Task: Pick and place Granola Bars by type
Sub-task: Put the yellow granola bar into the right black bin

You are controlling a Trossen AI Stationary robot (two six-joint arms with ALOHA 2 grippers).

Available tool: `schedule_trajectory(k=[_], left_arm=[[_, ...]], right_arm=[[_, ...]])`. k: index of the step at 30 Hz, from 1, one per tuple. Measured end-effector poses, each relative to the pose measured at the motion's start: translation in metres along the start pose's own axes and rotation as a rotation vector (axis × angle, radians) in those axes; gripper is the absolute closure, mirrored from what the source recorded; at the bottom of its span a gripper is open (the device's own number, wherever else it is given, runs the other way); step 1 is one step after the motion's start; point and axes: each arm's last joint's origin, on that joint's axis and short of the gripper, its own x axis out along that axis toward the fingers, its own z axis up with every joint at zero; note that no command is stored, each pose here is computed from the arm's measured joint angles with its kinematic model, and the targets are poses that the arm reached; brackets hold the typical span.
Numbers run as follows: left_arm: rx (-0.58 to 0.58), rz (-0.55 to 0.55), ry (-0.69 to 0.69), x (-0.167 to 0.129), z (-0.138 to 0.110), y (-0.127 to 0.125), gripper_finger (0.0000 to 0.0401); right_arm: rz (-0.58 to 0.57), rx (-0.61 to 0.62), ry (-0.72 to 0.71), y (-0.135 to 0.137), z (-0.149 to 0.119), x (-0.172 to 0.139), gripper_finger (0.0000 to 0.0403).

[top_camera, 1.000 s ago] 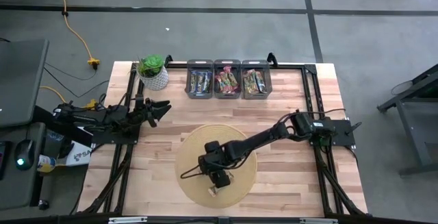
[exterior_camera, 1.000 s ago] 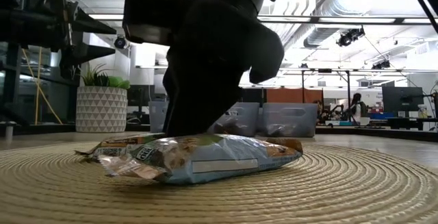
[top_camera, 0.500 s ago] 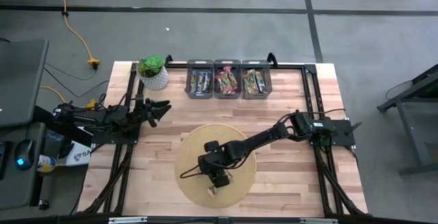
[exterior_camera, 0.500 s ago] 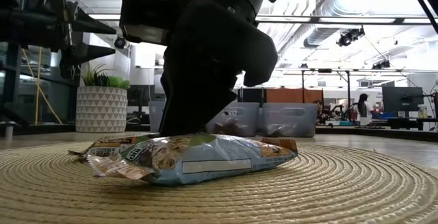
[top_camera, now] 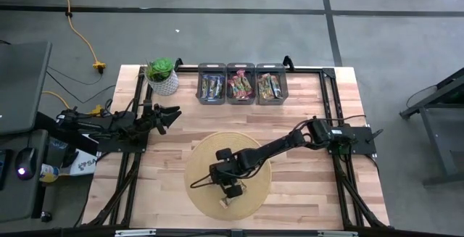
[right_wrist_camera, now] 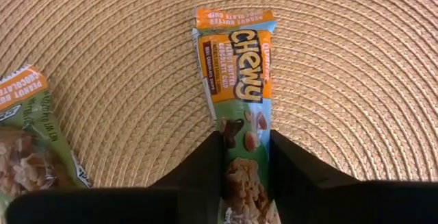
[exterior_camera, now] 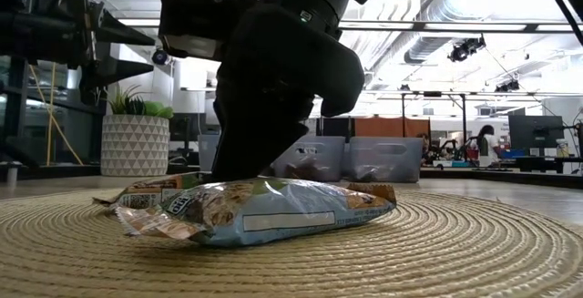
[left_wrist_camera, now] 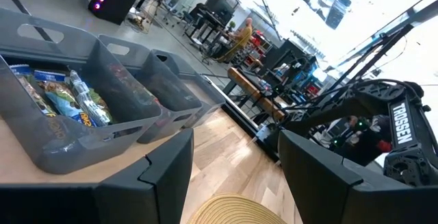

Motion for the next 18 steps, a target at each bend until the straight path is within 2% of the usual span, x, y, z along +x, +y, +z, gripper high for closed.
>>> schedule_trajectory(k=[8,18], left_arm=[[0.000,-0.001,0.000,0.000,0.000,0.000,0.0190],[0.000,0.000,0.000,0.000,0.000,0.000,0.0190]], right_arm=[[-0.018,-0.005,-0.048,0.000,0.015,-0.009,0.0326],[-0.068,-0.020,-0.251,-0.001,0.058,-0.045,0.0327]])
